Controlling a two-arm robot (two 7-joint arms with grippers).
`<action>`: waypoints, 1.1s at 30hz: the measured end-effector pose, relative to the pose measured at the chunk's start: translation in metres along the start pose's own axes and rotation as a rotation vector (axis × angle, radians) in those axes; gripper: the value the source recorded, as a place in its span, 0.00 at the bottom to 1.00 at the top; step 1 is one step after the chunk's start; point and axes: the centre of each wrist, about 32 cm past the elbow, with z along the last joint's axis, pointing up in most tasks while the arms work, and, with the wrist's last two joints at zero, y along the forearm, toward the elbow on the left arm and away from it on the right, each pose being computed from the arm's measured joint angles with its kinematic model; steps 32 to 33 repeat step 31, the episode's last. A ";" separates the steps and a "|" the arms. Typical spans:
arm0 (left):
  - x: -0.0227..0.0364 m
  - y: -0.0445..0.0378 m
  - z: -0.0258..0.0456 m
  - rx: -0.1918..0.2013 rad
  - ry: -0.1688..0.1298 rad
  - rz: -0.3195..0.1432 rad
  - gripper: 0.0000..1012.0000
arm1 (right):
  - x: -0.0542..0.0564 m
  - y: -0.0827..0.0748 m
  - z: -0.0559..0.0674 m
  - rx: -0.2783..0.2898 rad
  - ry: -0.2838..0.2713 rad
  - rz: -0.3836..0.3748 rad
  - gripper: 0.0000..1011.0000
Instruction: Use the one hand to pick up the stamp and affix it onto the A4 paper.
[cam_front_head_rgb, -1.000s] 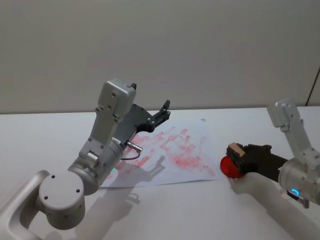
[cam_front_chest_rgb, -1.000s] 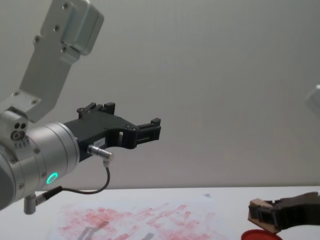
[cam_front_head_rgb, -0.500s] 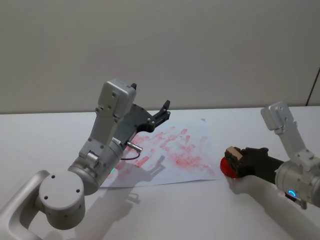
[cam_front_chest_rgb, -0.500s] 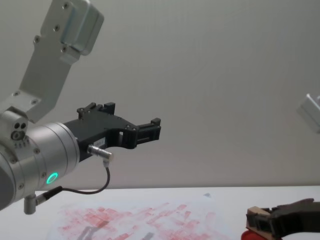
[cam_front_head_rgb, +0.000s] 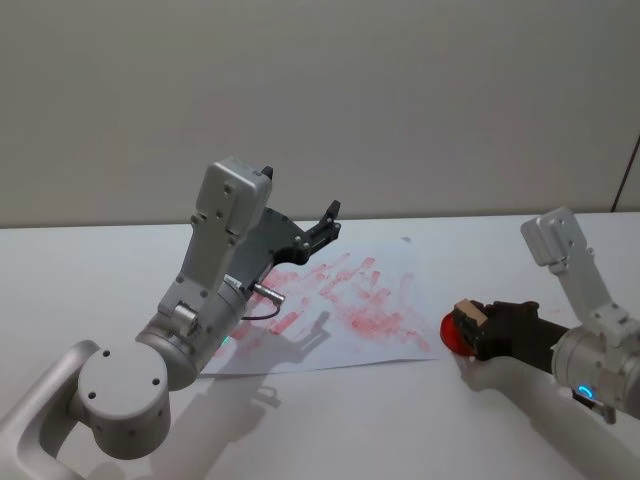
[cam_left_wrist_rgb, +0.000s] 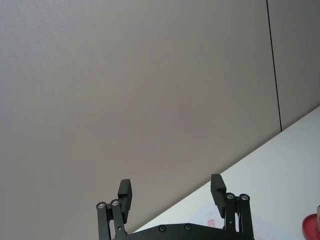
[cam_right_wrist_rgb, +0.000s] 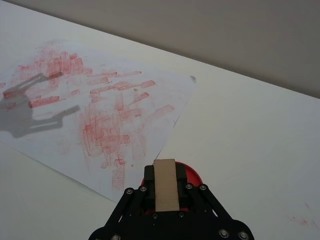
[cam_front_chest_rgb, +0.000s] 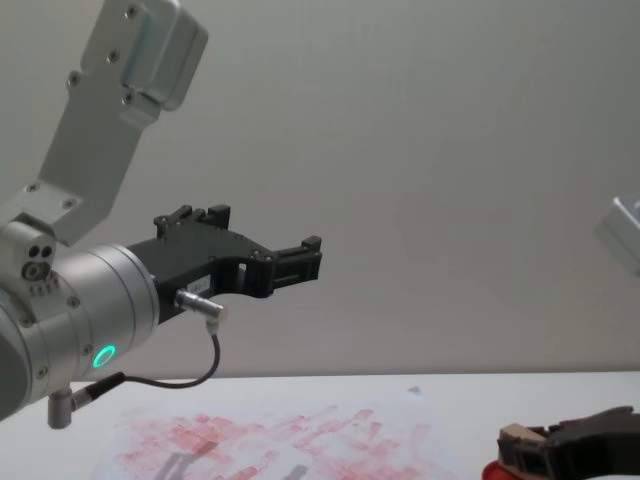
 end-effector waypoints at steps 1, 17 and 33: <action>0.0000 0.0000 0.0000 0.000 0.000 0.000 0.99 | 0.000 0.000 0.000 0.000 0.000 0.000 0.24; 0.0000 0.0000 0.0000 0.000 0.000 0.000 0.99 | 0.000 0.000 -0.001 -0.008 0.000 -0.001 0.74; 0.0000 0.0000 0.0000 0.000 0.000 0.000 0.99 | 0.000 0.000 -0.001 -0.010 0.001 -0.001 0.99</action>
